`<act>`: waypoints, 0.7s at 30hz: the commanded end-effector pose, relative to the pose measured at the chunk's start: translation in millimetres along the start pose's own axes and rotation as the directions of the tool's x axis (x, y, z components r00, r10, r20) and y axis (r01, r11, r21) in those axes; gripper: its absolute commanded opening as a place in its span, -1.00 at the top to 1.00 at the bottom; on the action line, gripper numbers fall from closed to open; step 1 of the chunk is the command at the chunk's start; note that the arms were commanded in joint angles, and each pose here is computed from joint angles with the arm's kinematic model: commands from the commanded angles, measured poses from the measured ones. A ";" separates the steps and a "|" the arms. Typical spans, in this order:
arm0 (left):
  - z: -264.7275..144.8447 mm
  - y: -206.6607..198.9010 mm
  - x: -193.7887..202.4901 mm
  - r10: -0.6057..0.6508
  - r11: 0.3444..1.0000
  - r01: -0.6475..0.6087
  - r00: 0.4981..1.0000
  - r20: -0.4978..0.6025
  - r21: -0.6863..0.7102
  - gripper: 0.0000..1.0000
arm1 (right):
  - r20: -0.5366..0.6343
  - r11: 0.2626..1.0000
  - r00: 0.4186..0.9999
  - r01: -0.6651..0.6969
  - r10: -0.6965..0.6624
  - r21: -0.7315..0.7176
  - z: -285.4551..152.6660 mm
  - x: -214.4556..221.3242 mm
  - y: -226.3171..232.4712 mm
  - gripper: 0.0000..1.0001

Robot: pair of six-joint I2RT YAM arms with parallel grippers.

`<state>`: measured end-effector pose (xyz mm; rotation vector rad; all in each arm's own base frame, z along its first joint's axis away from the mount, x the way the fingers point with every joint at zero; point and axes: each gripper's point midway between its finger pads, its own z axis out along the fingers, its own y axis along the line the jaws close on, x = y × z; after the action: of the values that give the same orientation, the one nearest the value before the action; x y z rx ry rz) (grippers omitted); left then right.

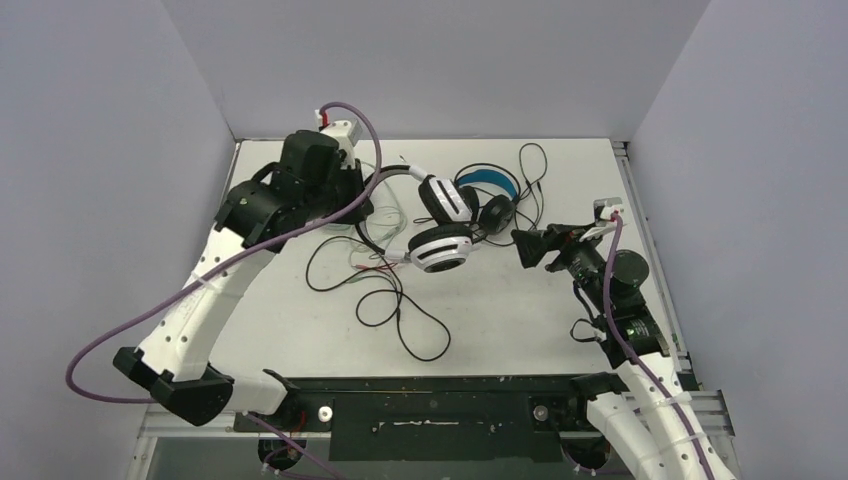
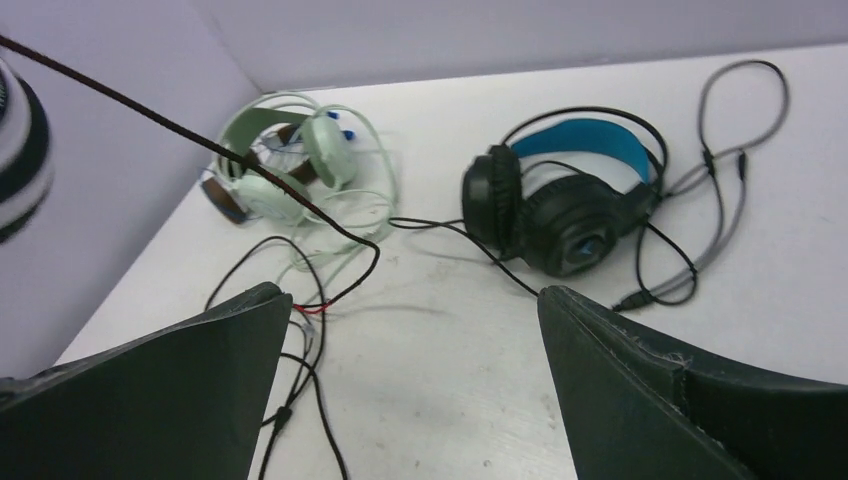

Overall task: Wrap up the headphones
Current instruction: Pick up the headphones from the center of the board, then wrap the headphones cable around the headphones.

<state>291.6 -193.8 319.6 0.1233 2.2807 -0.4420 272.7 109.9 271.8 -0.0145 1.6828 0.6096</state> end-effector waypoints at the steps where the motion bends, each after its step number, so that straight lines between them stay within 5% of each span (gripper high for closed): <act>1: -70.6 -40.2 -27.1 -0.029 0.976 0.012 0.997 0.074 0.220 1.00 | 0.128 0.956 0.991 0.063 -0.027 -0.287 2.0 -24.2 50.3 -1.00; 7: -105.5 -54.0 -48.1 -0.090 0.955 0.047 0.987 0.136 0.292 1.00 | 0.100 0.896 0.993 0.097 -0.059 -0.433 20.3 -8.3 78.9 -0.99; 15: -130.3 -74.3 -58.5 -0.118 0.916 0.052 0.983 0.143 0.398 1.00 | 0.225 0.733 0.949 0.314 -0.222 -0.603 34.8 21.7 154.5 -0.92; 21: -144.7 -76.2 -63.5 -0.132 0.907 0.052 0.977 0.166 0.417 1.00 | 0.245 0.641 0.940 0.341 -0.237 -0.688 40.7 44.9 184.7 -0.87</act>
<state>229.6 -206.4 434.0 0.1911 2.1104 -0.8125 239.9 284.8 268.9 -0.7254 1.3734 0.9860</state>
